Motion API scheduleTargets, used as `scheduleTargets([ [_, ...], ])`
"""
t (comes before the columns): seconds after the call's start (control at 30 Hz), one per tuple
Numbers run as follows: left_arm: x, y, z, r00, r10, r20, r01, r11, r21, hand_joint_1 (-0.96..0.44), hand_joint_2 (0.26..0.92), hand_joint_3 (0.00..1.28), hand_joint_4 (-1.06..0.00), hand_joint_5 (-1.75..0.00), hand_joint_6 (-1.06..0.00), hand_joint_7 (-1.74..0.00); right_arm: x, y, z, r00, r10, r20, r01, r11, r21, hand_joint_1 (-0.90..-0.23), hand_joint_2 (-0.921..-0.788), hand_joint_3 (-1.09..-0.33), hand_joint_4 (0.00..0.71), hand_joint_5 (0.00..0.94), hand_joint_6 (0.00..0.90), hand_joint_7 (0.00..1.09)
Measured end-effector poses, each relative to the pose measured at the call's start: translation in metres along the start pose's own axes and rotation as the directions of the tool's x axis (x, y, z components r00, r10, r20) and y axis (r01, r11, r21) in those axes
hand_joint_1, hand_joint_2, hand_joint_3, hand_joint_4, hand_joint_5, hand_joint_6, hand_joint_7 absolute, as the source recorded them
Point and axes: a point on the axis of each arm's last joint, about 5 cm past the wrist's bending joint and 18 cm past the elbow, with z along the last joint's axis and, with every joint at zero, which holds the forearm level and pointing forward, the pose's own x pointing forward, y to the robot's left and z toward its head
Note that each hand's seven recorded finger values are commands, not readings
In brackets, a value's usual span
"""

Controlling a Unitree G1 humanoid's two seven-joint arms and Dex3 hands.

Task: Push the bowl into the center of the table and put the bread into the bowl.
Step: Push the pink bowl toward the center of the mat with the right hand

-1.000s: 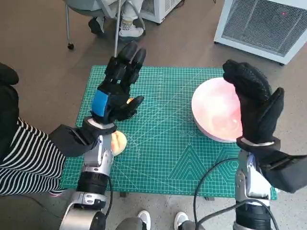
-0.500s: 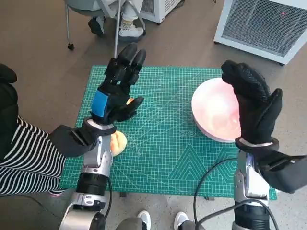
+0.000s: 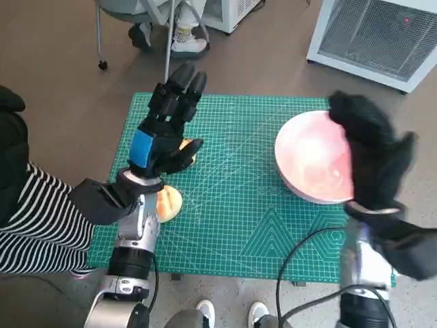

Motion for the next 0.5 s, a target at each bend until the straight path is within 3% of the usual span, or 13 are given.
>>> scheduleTargets([
  [0.2, -0.001, 0.000, 0.000, 1.000, 0.011, -0.003, -0.011, 1.000, 0.001, -0.60, 0.921, 0.32, -0.13, 0.00, -0.01, -0.42, -0.0080, -0.019, -0.002, 0.992, -0.125, -0.004, 0.124, 0.990, -0.061, -0.642, -0.921, -0.842, 0.124, 0.000, 0.012, 0.44],
  [0.5, -0.001, 0.000, 0.000, 1.000, 0.013, -0.004, -0.013, 1.000, 0.001, -0.60, 0.921, 0.32, -0.13, 0.00, -0.01, -0.42, -0.0241, -0.043, -0.024, 0.945, -0.305, -0.121, 0.285, 0.945, -0.158, -0.627, -0.921, -0.878, 0.126, 0.002, 0.000, 0.43],
])
